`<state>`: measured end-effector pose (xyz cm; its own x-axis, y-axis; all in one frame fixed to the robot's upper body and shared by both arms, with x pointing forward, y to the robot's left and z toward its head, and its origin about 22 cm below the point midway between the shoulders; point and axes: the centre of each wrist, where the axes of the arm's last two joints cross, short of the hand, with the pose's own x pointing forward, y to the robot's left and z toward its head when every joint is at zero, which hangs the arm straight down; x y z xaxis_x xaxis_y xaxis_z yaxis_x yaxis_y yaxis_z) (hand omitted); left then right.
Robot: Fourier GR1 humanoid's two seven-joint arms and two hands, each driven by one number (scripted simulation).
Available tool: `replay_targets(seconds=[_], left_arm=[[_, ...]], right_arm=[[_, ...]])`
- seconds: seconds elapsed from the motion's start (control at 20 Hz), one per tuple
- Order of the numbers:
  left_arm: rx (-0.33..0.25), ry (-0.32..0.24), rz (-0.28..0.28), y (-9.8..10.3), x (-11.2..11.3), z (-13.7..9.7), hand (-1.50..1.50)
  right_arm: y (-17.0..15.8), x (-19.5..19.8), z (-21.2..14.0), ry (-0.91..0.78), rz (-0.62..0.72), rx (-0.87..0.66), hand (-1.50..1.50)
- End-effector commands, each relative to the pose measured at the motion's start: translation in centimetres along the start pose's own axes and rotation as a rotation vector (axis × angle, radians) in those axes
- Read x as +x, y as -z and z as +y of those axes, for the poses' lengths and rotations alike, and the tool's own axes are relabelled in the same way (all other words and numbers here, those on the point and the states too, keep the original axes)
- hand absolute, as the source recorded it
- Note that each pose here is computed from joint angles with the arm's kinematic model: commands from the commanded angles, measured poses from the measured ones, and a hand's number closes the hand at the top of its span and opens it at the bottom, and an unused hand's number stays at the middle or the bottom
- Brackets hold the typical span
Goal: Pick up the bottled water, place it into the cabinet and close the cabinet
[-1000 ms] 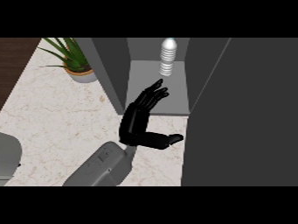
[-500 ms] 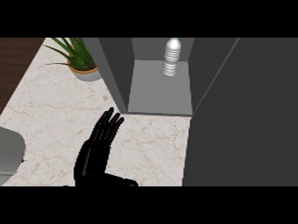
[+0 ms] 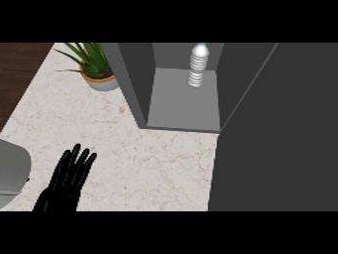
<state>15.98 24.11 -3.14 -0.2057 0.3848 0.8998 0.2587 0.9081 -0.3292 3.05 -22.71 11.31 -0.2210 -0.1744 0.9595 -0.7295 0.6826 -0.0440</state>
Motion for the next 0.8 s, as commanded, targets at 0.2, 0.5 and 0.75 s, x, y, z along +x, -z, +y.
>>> replay_targets(seconds=[0.2, 0.5, 0.75], left_arm=[[-0.008, 0.021, -0.036, -2.8, 5.3, 4.3, -1.5], [-0.063, 0.021, -0.016, -4.5, 7.0, 5.7, -1.5], [-0.07, 0.008, -0.003, -5.1, 8.0, 6.8, -1.5]], right_arm=[[3.3, 4.3, 1.2, -0.134, -0.033, 0.086, 1.5], [4.8, 2.6, 1.4, -0.073, 0.016, 0.15, 1.5], [6.0, 2.5, 0.3, -0.183, -0.002, 0.276, 1.5]])
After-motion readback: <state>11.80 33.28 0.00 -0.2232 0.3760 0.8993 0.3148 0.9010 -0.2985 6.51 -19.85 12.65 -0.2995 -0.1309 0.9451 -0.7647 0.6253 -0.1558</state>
